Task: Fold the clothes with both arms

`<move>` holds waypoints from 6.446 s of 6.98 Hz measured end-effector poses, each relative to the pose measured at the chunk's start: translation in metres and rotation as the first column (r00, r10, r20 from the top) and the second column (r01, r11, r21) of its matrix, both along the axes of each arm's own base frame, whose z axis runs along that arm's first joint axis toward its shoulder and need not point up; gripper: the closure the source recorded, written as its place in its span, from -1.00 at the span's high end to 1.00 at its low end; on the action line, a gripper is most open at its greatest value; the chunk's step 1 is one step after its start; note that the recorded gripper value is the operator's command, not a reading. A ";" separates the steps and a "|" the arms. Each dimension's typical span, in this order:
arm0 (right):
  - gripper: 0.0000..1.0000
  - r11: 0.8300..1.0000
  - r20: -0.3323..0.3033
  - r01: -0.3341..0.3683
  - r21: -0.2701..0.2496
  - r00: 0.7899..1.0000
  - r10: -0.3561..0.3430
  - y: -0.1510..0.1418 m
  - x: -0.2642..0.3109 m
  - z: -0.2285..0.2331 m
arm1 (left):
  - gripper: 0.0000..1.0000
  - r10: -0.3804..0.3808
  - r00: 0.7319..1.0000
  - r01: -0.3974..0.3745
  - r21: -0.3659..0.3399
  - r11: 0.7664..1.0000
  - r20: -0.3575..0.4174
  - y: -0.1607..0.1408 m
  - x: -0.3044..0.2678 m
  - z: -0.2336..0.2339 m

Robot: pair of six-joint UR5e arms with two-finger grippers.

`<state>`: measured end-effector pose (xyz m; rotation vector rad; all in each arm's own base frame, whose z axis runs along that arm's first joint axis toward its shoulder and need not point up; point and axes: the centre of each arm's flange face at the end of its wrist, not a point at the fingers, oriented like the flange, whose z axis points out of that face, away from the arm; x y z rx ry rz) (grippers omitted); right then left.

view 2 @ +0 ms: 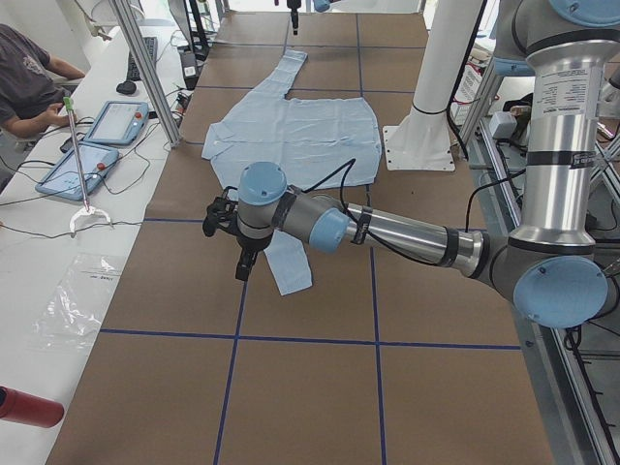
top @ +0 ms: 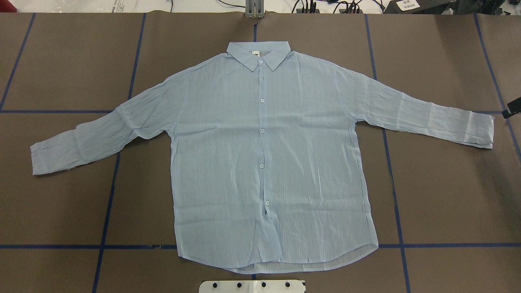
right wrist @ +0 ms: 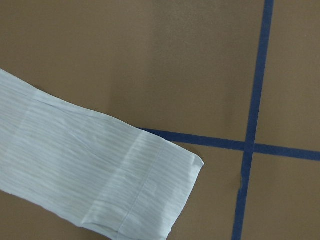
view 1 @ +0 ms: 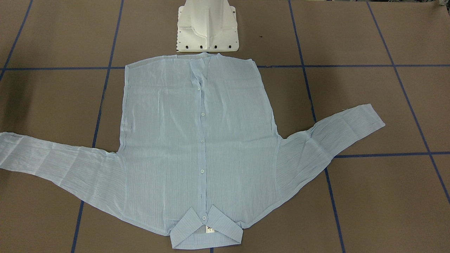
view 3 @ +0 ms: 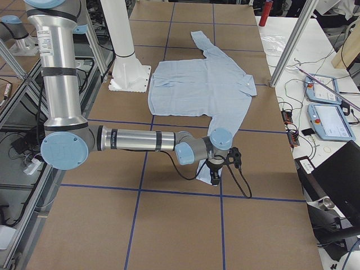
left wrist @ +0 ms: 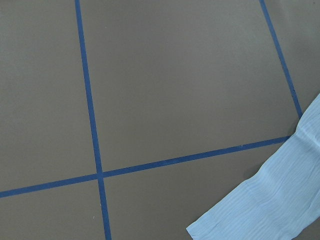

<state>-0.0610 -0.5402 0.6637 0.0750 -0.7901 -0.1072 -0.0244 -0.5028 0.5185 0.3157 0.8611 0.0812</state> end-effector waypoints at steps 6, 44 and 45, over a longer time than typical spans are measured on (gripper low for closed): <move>0.79 0.967 -0.016 -0.183 -0.175 0.983 0.183 -0.030 -0.062 0.028 | 1.00 0.002 1.000 -0.002 0.012 1.000 -0.001 0.000 0.000 -0.005; 1.00 0.726 0.242 -0.509 -0.461 0.716 0.655 -0.031 -0.554 -0.581 | 0.81 0.095 0.995 -0.095 -0.034 0.995 -0.018 -0.006 0.070 0.015; 1.00 0.718 0.221 -0.514 -0.469 0.719 0.659 -0.020 -0.535 -0.575 | 0.83 0.093 0.995 -0.095 -0.089 0.992 -0.029 -0.012 0.087 0.028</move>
